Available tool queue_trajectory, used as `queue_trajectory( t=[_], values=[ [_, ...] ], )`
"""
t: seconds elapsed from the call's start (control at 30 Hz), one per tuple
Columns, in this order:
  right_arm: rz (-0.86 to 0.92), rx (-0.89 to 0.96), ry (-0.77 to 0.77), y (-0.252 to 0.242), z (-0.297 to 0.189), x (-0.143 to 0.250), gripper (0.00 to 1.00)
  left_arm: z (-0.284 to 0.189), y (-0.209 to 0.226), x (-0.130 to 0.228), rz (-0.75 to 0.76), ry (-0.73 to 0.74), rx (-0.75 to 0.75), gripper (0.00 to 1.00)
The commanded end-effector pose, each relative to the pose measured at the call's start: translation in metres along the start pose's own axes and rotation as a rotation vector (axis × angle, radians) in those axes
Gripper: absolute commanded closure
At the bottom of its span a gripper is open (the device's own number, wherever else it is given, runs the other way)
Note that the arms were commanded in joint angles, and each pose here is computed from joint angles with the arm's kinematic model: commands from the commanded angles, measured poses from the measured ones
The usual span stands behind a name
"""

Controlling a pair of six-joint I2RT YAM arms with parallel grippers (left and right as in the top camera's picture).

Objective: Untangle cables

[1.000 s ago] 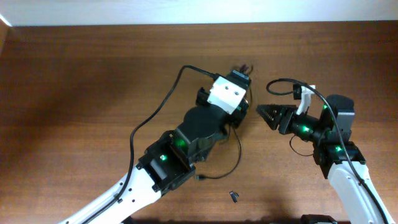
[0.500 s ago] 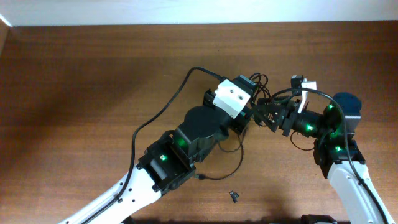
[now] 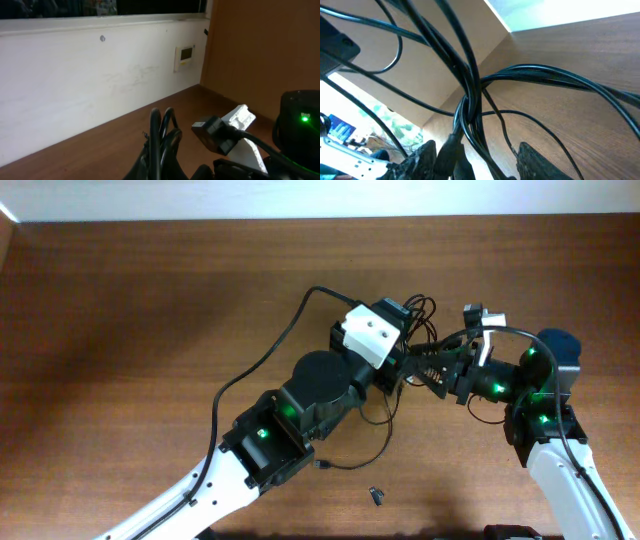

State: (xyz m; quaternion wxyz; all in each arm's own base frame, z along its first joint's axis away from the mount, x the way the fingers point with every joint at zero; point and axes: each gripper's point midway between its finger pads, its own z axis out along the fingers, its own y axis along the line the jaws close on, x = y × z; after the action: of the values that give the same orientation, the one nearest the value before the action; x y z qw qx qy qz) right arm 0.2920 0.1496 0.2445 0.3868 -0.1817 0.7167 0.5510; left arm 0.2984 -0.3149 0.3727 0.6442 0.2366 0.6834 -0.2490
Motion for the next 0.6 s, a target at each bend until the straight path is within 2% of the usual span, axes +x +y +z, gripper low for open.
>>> queue_trajectory(
  t=[0.0, 0.27, 0.37, 0.4, 0.5, 0.57],
  values=[
    [-0.021, -0.037, 0.016, 0.008, 0.001, 0.001, 0.52, -0.002, -0.003, -0.008, -0.028, -0.024, 0.021, 1.00],
    [-0.076, -0.106, 0.069, 0.026, 0.019, 0.015, 0.54, -0.002, -0.004, -0.011, -0.030, -0.035, 0.028, 1.00],
    [-0.079, -0.106, 0.073, 0.027, 0.021, 0.016, 0.87, -0.002, -0.004, -0.011, -0.029, -0.033, 0.027, 1.00],
    [-0.079, -0.106, 0.073, 0.027, 0.021, 0.016, 0.93, -0.002, -0.004, -0.010, -0.029, -0.032, 0.027, 1.00],
    [-0.079, -0.100, 0.070, 0.026, 0.021, 0.015, 0.95, -0.002, 0.005, -0.008, -0.027, -0.022, -0.025, 1.00],
    [-0.079, -0.101, 0.070, 0.026, 0.021, 0.015, 0.96, -0.004, 0.030, 0.000, -0.015, 0.007, -0.172, 1.00]
  ],
)
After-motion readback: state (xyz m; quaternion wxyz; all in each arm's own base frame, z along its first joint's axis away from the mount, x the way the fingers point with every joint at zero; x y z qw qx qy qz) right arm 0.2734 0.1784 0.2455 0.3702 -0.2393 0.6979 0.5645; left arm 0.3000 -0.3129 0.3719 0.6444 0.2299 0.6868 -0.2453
